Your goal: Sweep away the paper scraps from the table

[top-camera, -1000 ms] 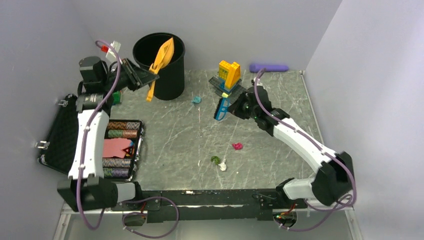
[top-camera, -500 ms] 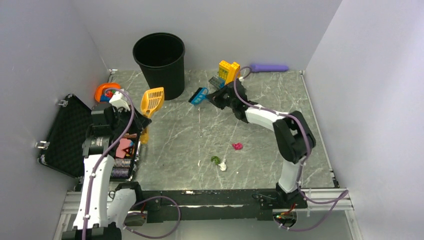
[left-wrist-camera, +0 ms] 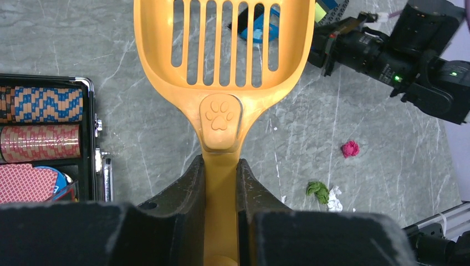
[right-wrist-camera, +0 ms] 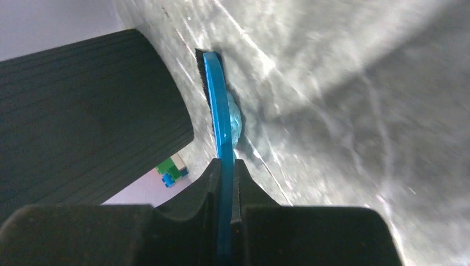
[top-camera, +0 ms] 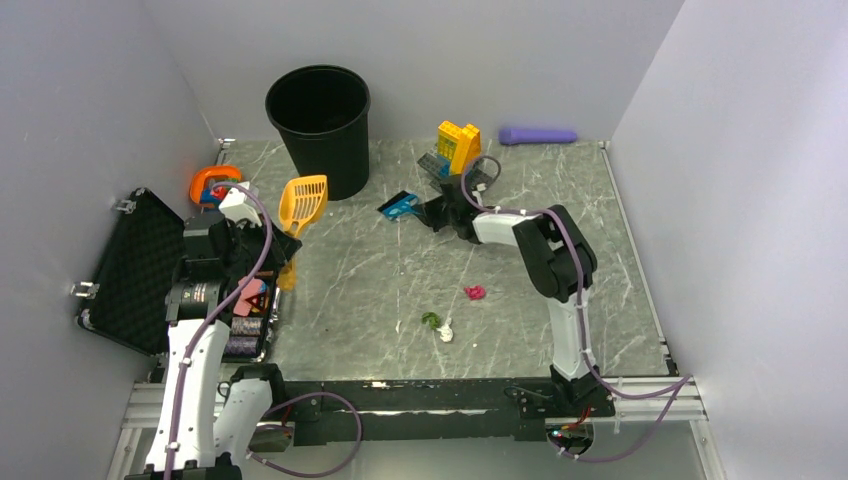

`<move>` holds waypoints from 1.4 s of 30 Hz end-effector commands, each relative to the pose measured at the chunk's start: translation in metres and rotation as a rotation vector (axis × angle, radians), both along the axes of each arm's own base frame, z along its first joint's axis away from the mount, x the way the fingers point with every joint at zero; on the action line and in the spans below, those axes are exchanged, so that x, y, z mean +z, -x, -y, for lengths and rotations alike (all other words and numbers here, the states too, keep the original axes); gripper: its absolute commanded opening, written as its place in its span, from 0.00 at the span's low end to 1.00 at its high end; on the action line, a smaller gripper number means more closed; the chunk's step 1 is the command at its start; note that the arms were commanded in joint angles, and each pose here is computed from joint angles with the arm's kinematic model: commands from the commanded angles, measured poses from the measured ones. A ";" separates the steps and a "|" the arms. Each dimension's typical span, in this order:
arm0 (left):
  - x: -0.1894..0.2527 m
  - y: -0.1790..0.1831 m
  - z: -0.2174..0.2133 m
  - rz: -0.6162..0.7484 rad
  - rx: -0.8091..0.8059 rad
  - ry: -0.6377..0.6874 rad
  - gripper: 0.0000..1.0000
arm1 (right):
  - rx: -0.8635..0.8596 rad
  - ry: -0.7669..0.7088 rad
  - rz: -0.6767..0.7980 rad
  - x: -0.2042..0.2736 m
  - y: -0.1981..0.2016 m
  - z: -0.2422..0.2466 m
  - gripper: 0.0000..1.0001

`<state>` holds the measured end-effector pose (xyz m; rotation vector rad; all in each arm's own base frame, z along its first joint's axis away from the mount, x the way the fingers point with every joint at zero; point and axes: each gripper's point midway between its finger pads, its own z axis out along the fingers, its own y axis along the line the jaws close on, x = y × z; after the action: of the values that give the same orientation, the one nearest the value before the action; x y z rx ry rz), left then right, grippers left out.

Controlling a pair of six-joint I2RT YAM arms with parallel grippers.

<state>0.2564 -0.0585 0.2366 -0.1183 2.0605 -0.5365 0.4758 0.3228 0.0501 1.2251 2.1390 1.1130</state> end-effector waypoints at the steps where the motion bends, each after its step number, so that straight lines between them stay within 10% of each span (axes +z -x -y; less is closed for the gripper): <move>1: 0.006 -0.004 0.000 0.040 -0.013 -0.025 0.00 | -0.165 0.151 -0.221 -0.024 0.047 0.060 0.00; 10: 0.004 -0.003 0.004 0.032 -0.035 -0.018 0.00 | -0.219 0.415 -0.240 0.029 0.156 0.159 0.00; 15: 0.003 -0.002 0.005 0.033 -0.041 -0.020 0.00 | -0.123 0.450 0.038 0.088 0.175 0.181 0.00; 20: 0.002 -0.001 0.007 0.028 -0.051 -0.021 0.00 | 0.191 0.487 0.449 0.166 0.187 0.155 0.00; 34: -0.006 -0.003 0.012 -0.007 -0.076 -0.018 0.00 | 1.262 0.464 0.615 0.145 0.311 0.050 0.00; 42: -0.009 -0.004 0.013 -0.019 -0.083 -0.020 0.00 | 1.499 0.696 0.499 0.097 0.343 0.049 0.00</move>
<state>0.2575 -0.0684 0.2214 -0.0709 2.1239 -0.5604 0.1327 0.2828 0.1595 -0.9153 2.4340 0.9464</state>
